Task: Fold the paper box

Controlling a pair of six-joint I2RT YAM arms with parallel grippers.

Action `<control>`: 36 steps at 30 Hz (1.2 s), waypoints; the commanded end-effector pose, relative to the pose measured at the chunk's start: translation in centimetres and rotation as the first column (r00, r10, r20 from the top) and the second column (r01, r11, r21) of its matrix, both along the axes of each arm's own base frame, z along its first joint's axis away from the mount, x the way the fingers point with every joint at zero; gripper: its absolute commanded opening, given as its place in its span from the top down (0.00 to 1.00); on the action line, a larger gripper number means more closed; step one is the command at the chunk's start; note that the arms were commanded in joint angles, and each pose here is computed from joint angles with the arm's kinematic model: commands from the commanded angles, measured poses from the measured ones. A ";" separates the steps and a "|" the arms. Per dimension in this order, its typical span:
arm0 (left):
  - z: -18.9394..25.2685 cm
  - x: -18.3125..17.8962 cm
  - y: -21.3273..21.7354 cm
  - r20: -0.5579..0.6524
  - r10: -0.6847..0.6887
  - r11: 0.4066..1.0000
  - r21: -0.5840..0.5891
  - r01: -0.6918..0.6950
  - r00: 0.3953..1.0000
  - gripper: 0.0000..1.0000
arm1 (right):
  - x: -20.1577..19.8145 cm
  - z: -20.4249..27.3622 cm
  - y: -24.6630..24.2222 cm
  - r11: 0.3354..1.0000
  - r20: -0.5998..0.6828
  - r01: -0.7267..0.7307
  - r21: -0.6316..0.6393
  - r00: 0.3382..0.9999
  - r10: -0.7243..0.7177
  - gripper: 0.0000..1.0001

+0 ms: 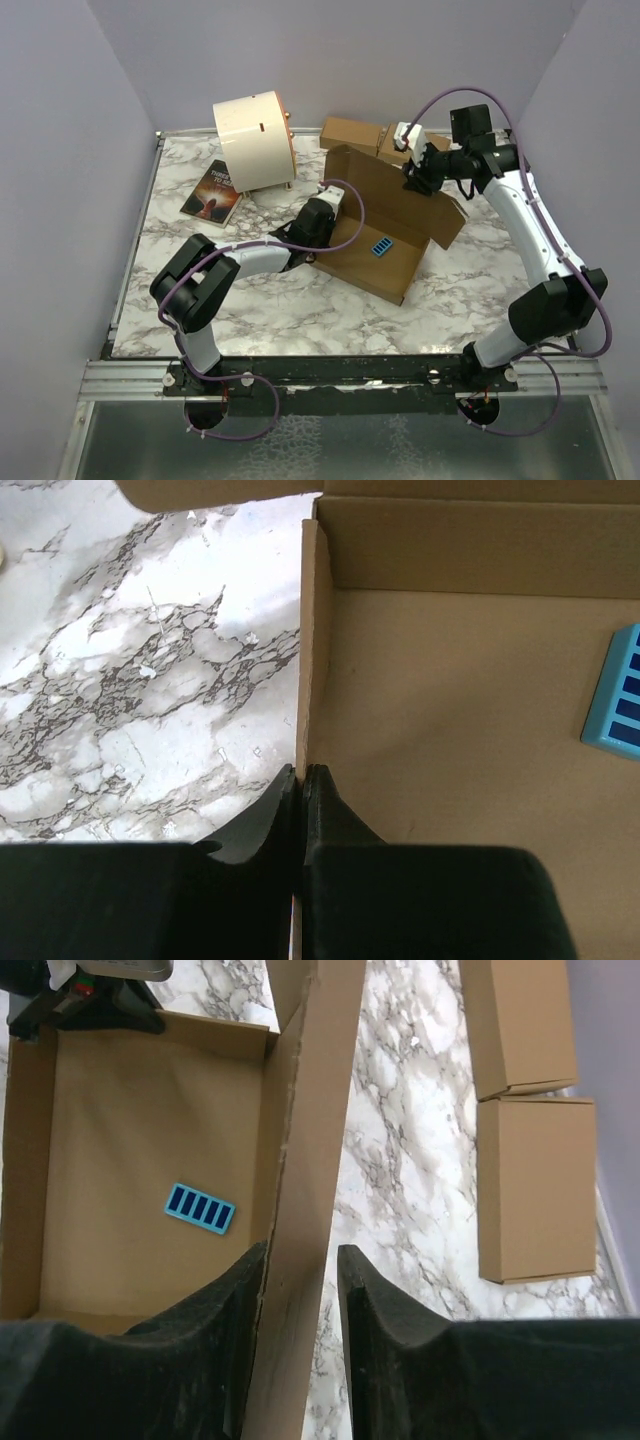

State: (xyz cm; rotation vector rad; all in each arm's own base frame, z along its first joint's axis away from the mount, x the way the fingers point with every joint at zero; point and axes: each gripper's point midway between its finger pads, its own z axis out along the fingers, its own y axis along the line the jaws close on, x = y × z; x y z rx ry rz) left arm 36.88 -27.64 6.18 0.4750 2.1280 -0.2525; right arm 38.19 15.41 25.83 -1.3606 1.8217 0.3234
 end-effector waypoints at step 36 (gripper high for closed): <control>1.1 -0.2 -0.4 -0.007 0.033 0.994 -0.100 -0.034 0.999 0.75 | -1.0 2.8 -0.2 1.000 0.164 -0.022 -0.006 0.986 0.023 0.99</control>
